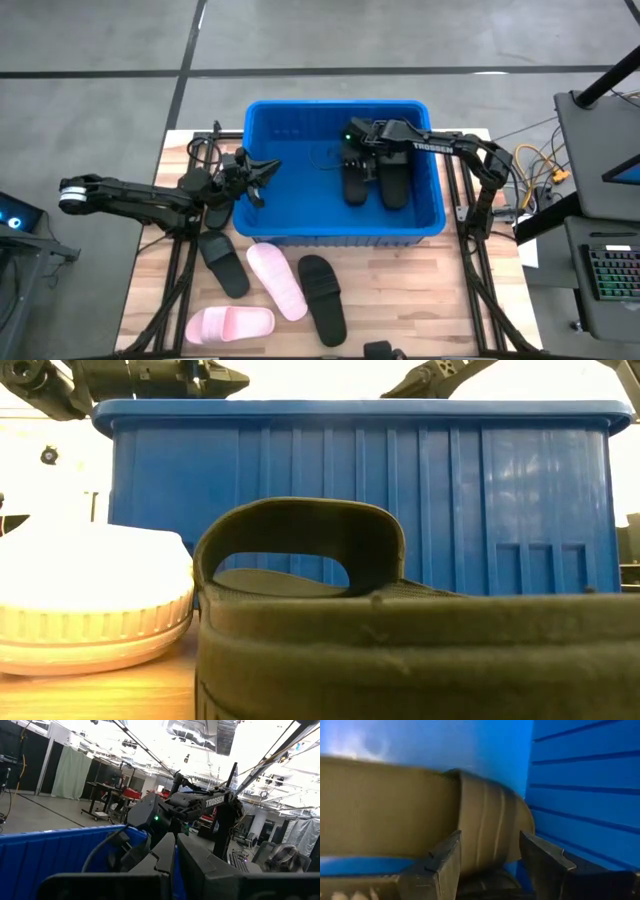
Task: Pick and place slides into bin
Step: Put the black slide into the blue bin
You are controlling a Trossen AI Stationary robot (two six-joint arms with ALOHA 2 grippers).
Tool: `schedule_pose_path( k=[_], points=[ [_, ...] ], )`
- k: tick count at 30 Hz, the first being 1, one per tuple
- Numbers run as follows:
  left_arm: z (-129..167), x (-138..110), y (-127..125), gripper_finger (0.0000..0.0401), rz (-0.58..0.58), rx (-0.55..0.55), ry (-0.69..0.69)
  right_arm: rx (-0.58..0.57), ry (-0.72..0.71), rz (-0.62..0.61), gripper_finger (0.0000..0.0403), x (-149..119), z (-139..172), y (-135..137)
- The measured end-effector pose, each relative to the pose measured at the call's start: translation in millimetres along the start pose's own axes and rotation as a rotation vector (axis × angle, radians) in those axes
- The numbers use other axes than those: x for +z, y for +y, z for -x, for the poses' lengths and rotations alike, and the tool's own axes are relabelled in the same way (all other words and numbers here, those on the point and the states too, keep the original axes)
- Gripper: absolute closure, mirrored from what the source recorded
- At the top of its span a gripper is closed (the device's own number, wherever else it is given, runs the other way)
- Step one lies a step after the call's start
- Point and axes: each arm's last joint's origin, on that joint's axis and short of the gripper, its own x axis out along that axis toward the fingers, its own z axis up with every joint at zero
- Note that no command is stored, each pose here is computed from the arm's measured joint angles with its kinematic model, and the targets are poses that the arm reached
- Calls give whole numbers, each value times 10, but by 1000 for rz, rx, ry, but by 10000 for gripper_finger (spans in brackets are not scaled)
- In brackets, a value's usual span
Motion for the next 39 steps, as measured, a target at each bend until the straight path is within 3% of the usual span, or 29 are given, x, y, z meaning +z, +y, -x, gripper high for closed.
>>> schedule_pose_path(
  k=[17,23,26,31,39],
  points=[
    [-2,7,-4,395,3,-6,-4,-97,-188,-177,216,316,694,-356],
    [-2,6,-5,395,2,-12,-2,9,-304,-281,216,400,1203,-406],
    [-2,5,-5,395,2,-12,-2,85,-398,-324,216,429,1477,-370],
    [-2,6,-6,395,2,-13,-2,89,-519,-318,216,407,1936,-216],
    [-2,6,-6,395,3,-13,-2,99,-617,-404,216,215,2492,180]
  ],
)
